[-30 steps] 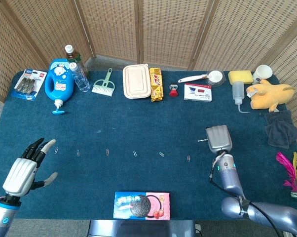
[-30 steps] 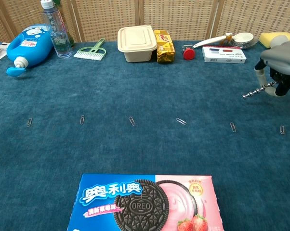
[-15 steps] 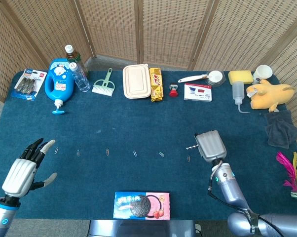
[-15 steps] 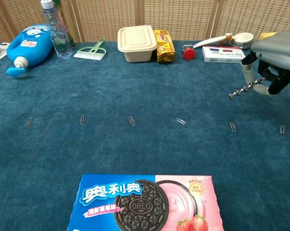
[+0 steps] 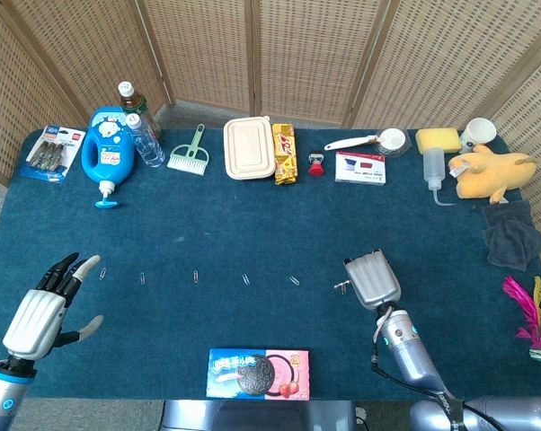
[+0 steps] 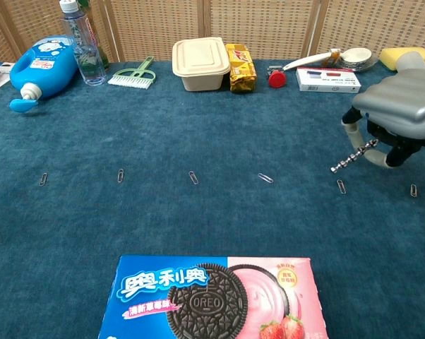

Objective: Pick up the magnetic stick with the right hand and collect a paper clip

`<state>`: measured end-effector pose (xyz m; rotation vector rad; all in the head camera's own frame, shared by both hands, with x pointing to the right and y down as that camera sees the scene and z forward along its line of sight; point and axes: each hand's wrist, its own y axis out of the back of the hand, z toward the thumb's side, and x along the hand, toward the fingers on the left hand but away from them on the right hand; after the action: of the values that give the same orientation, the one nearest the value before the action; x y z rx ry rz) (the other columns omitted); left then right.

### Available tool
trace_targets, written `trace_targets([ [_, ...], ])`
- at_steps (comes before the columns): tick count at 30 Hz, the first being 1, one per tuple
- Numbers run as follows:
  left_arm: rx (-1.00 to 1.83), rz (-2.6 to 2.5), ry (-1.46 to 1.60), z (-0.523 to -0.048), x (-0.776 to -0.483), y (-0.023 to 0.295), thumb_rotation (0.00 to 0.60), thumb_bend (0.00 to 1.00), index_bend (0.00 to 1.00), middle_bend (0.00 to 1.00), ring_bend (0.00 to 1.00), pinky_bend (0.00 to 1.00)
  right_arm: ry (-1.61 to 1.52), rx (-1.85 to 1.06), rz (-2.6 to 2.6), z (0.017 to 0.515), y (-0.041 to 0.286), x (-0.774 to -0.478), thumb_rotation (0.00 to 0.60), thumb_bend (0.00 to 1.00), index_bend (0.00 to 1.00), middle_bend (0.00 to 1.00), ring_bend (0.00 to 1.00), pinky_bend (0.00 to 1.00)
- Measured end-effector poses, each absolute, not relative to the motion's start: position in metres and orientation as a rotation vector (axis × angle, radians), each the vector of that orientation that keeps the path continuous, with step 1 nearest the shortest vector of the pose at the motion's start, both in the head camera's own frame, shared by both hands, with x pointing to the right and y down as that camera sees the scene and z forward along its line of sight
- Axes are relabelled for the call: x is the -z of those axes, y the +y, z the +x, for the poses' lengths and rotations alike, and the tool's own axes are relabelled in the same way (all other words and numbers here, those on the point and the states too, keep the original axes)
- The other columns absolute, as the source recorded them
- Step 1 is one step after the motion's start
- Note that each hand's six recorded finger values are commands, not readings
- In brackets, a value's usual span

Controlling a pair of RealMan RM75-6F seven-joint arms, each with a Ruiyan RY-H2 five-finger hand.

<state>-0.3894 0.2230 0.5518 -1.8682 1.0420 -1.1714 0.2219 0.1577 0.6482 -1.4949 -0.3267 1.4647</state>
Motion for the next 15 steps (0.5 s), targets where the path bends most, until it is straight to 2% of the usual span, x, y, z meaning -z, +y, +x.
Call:
trace_targets([
  [15, 1.171, -1.870, 1.039, -0.390, -0.552, 0.224, 0.600, 0.42, 0.01, 0.15, 0.03, 0.10, -0.239, -1.498, -1.429, 0.226, 0.167, -0.669, 0.600, 0.45, 0.62, 0.87, 0.82, 0.58],
])
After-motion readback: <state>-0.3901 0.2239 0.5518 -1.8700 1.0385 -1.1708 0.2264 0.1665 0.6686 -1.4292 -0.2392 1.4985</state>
